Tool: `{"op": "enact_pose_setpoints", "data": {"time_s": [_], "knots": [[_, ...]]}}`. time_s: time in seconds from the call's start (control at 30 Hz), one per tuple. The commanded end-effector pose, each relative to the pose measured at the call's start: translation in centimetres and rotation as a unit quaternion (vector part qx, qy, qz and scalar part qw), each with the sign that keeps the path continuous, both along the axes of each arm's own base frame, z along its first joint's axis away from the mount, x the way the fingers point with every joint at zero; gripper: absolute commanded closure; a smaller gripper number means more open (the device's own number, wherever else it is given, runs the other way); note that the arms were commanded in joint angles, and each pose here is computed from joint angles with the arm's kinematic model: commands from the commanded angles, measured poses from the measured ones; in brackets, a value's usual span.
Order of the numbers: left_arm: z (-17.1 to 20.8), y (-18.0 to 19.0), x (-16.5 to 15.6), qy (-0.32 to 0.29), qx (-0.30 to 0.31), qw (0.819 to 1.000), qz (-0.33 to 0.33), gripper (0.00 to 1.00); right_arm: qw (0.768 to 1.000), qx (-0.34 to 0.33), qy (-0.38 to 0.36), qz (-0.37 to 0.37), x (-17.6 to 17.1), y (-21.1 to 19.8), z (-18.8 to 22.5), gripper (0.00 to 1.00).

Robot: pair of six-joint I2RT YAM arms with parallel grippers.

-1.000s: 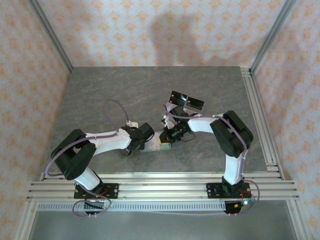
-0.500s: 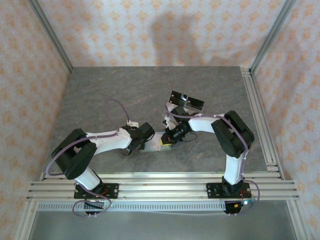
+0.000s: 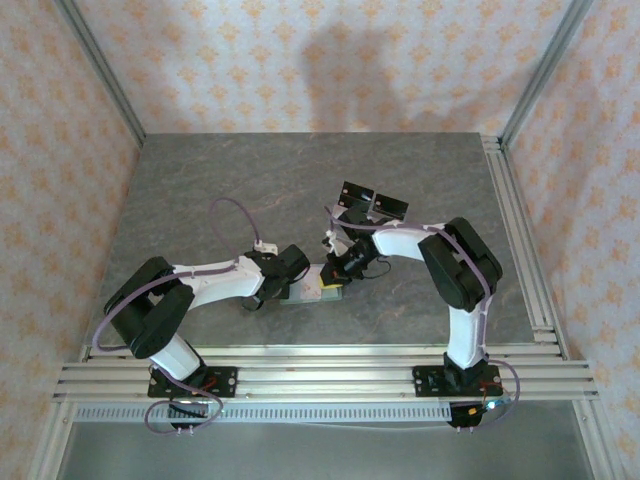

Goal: Put the credit cards into the card holder

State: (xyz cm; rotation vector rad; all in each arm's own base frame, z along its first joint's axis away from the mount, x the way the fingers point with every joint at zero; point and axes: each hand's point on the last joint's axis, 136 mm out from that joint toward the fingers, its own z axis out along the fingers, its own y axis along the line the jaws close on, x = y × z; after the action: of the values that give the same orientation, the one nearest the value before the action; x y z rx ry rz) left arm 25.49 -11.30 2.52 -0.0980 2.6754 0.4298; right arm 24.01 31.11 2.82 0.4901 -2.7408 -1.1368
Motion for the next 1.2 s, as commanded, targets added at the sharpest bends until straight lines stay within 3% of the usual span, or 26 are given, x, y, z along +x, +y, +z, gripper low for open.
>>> {"op": "enact_pose_setpoints", "data": {"time_s": [0.0, 1.17], "knots": [[-1.0, -0.9, 0.8, -0.003, -0.012, 1.0, 0.0, 0.0, 1.0, -0.007, 0.015, 0.012, -0.5, -0.2, -0.2, 1.0], [-1.1, -1.4, 1.1, -0.006, -0.02, 1.0, -0.006, 0.0, 0.999, -0.036, 0.027, 0.021, -0.4, -0.3, -0.1, 1.0]]}}
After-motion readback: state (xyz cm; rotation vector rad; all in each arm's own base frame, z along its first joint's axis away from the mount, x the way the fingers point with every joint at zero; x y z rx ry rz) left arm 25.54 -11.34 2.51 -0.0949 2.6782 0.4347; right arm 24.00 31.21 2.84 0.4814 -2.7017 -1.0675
